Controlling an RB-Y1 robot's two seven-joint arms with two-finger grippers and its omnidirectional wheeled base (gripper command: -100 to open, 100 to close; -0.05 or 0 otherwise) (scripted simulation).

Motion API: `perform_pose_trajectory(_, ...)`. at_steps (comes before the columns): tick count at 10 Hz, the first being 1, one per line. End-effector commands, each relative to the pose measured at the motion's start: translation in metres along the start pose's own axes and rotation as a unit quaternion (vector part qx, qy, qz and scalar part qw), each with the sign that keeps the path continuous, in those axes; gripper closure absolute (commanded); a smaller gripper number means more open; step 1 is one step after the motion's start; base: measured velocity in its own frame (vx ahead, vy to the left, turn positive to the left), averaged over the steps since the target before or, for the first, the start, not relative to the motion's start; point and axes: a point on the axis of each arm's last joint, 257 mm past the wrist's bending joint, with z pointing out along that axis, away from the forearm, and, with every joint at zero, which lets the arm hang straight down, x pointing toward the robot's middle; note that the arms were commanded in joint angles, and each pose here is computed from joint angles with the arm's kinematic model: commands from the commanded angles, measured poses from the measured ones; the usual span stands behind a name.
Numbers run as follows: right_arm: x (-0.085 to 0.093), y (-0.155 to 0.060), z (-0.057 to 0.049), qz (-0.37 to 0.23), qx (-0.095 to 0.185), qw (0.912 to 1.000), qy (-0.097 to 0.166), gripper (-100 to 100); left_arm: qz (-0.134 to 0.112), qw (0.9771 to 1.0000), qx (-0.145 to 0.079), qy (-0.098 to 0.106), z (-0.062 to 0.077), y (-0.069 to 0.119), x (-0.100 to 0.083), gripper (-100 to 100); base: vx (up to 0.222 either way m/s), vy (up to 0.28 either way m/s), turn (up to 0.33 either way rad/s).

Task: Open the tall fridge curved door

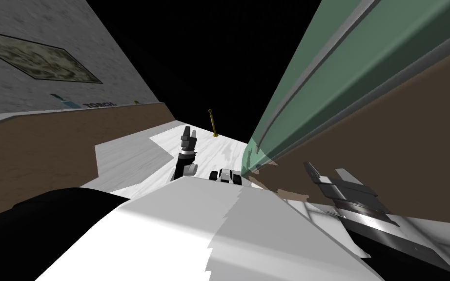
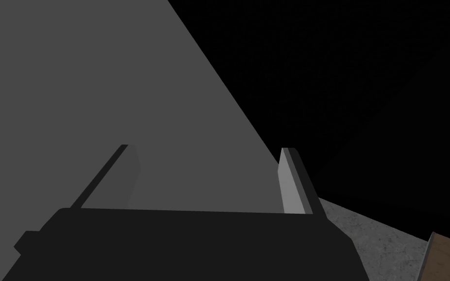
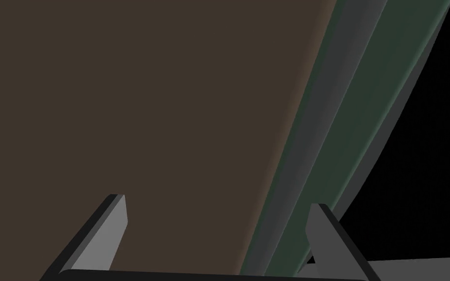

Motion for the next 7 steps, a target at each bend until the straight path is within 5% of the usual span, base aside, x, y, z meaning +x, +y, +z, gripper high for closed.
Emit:
perform_pose_trajectory(1,0.002,-0.02,-0.012,-0.08,0.013,0.9961,0.034,-100,0.0,1.0,0.0,0.0,0.0,0.0,0.0,0,0.18,0.152,-0.062)
perform_pose_trajectory(7,-0.012,-0.049,-0.027,-0.264,0.005,0.9598,0.096,-100,0.0,1.0,0.0,0.0,0.0,0.0,0.0,0,0.204,0.144,-0.072)
